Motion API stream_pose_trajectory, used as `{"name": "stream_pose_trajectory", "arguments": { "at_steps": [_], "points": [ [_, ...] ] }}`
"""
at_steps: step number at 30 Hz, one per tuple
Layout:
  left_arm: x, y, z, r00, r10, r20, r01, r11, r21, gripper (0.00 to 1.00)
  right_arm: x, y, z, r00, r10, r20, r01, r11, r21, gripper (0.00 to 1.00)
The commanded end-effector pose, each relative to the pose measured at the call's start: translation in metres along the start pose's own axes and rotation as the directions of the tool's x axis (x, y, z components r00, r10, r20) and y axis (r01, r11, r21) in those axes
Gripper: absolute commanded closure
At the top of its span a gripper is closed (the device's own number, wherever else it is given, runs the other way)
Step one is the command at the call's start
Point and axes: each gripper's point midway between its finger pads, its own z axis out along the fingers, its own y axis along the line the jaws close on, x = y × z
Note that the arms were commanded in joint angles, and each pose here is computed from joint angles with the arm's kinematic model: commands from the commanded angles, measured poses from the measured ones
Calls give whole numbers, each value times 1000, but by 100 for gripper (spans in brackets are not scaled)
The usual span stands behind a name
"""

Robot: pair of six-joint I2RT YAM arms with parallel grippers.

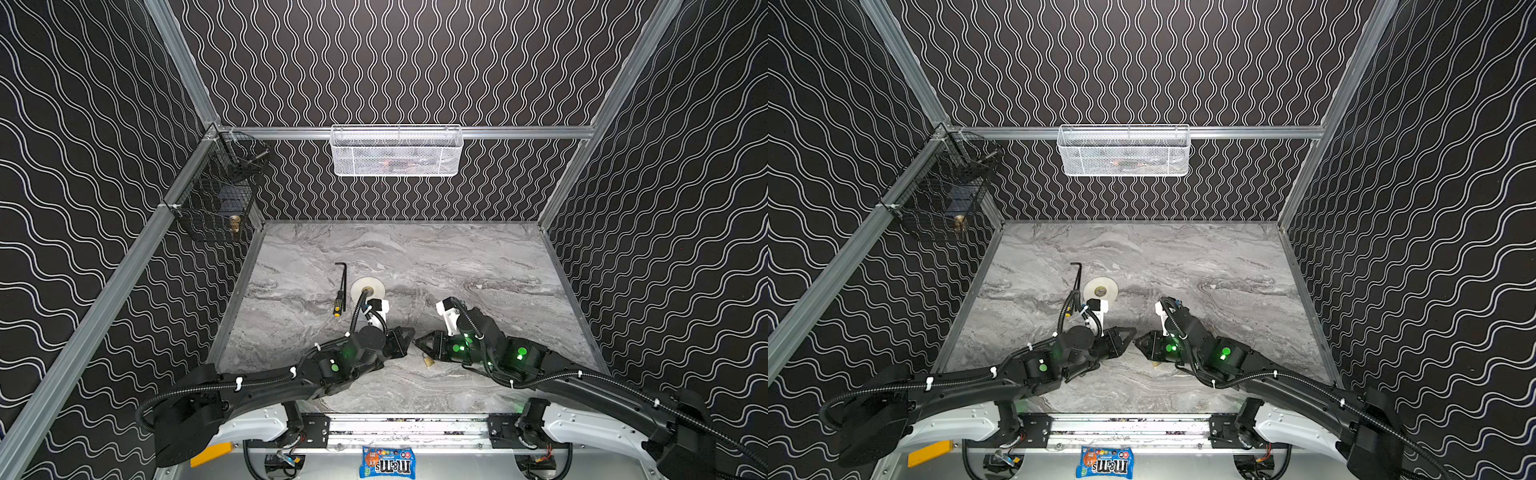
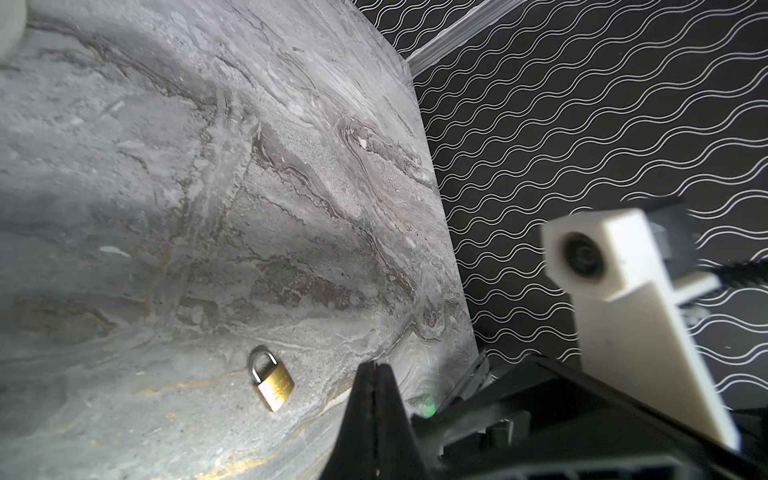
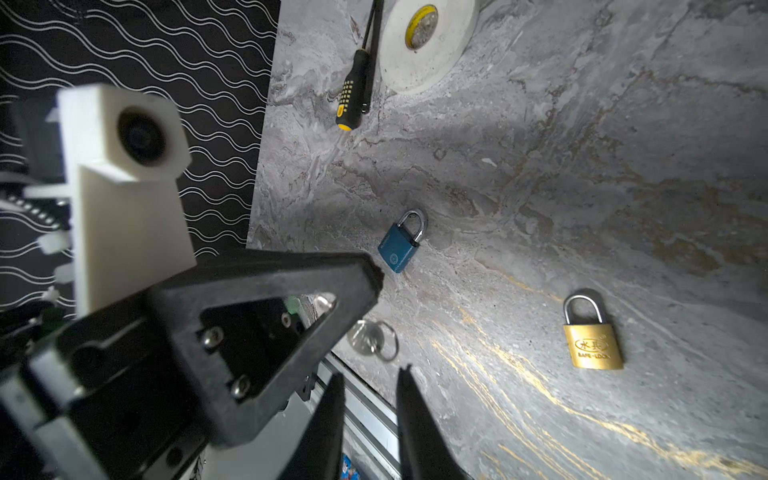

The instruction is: Unlock with the key

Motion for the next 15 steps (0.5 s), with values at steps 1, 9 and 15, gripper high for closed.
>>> {"name": "stream_pose_trajectory", "arguments": {
  "at_steps": [1, 9, 15],
  "points": [
    [-14, -16, -5, 994, 105, 18, -106, 991, 80, 100, -12, 10, -13, 995, -88, 54, 89, 996, -15, 60],
    [-31, -57, -28, 917, 395, 62, -399, 896, 197, 100, -14, 70, -45, 935, -345, 81, 354, 897, -263, 44],
    [-40, -83, -39, 880, 459, 126, -475, 837, 272, 100, -34, 75, -56, 933, -344, 109, 359, 853, -379, 45]
  ]
}}
